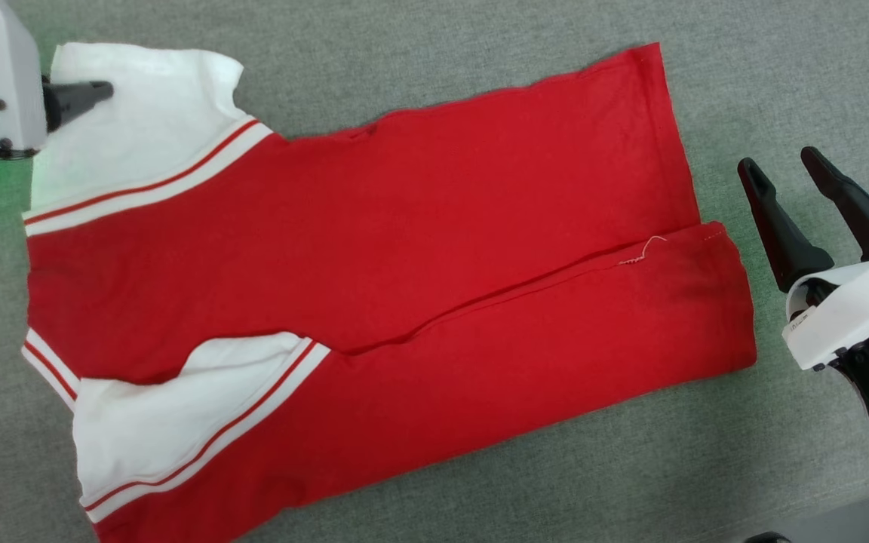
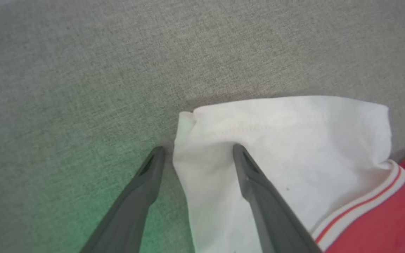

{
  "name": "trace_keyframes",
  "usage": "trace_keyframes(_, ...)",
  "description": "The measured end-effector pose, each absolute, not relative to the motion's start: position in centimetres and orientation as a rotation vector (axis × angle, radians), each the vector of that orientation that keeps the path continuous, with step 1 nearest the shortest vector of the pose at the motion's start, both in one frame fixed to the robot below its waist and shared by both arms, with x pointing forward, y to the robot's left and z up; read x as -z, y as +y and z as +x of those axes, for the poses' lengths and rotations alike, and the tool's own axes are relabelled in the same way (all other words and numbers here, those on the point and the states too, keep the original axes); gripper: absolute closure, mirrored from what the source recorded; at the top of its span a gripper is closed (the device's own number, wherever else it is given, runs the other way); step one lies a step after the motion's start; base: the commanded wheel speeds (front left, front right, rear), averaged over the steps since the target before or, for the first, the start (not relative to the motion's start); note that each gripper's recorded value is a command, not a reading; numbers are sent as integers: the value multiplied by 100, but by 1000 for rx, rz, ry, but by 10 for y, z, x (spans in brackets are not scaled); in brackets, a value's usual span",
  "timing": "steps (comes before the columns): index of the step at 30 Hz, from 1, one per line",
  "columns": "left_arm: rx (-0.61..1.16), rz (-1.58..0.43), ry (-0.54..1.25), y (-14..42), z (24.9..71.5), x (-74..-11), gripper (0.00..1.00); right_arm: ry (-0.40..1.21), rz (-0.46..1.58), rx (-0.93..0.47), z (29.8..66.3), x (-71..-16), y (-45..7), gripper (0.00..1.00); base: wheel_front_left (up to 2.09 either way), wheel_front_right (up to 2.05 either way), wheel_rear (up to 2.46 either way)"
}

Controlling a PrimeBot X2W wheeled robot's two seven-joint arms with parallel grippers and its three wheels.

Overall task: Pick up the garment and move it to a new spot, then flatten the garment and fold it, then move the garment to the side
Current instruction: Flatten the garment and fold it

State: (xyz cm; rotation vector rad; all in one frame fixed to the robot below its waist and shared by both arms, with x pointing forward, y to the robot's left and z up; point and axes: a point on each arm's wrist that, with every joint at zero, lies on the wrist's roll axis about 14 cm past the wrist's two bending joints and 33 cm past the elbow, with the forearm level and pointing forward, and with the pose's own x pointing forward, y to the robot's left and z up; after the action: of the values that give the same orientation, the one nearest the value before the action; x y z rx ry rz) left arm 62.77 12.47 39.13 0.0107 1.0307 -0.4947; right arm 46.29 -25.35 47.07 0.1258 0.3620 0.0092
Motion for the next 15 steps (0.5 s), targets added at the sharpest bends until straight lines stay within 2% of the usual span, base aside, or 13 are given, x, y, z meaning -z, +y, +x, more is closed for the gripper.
trace_keyframes(2, 504, 16, 1033, 123, 629, -390, 0, 369, 129, -10, 464, -469, -254, 0, 0, 0, 0)
trace_keyframes(4, 513, 13, 1033, 120, 631, -389, 59, 380, 127, -14, 467, -467, -254, 0, 0, 0, 0)
trace_keyframes(5, 517, 12, 1032, 119, 632, -389, 100, 386, 124, -19, 469, -466, -253, 0, 0, 0, 0)
trace_keyframes(15, 553, 9, 993, 112, 635, -390, 100, 535, 5, -142, 514, -462, -233, 0, 0, 0, 0)
